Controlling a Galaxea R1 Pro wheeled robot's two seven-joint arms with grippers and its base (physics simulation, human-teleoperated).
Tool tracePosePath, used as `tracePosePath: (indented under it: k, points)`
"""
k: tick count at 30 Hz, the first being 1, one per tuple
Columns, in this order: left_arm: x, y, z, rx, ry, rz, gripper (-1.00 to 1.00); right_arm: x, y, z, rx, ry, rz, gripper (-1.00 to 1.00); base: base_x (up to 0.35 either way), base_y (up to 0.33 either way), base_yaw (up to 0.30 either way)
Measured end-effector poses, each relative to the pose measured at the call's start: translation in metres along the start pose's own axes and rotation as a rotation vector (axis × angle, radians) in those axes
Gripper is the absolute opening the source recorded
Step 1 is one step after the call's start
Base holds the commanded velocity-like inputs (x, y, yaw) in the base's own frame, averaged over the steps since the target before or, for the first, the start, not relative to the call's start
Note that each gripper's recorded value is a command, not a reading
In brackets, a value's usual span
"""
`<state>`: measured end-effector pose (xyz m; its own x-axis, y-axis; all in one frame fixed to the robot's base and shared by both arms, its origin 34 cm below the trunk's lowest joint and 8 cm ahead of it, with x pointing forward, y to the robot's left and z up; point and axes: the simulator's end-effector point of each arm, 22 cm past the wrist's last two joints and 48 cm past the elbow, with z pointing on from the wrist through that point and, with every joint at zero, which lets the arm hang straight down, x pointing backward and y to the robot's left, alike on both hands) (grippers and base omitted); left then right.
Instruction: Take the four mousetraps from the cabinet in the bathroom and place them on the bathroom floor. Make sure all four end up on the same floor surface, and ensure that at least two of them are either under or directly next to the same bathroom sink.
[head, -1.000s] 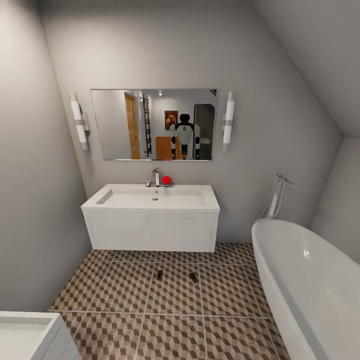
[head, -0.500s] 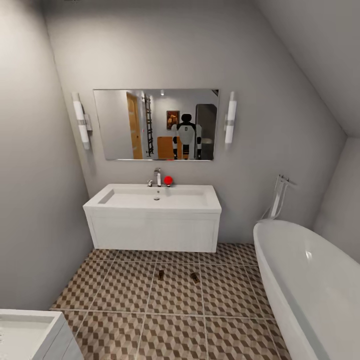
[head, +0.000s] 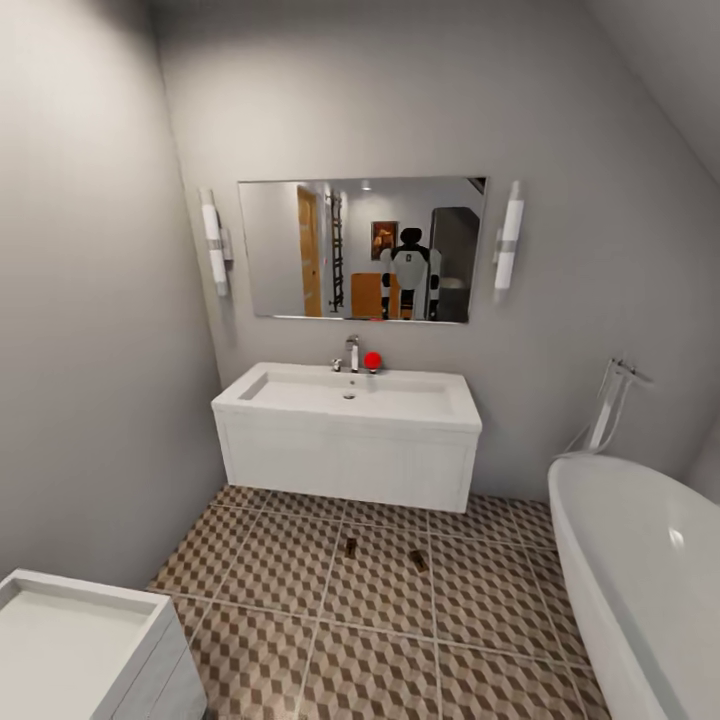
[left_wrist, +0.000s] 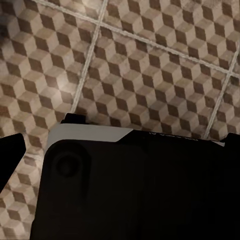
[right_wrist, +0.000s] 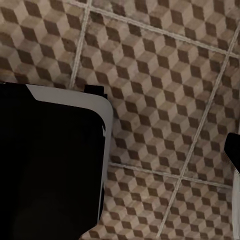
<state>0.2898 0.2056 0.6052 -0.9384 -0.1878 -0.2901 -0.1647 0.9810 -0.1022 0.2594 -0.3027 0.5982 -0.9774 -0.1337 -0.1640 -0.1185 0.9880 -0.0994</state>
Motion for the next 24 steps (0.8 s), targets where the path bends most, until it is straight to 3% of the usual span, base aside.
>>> tracePosePath:
  k: [24]
  points:
    - [-0.0003, 0.0015, 0.0, -0.003, -0.002, -0.007, 1.0, -0.0003, -0.0003, 0.0, 0.002, -0.001, -0.038, 1.0, 0.0, 0.0, 0.291]
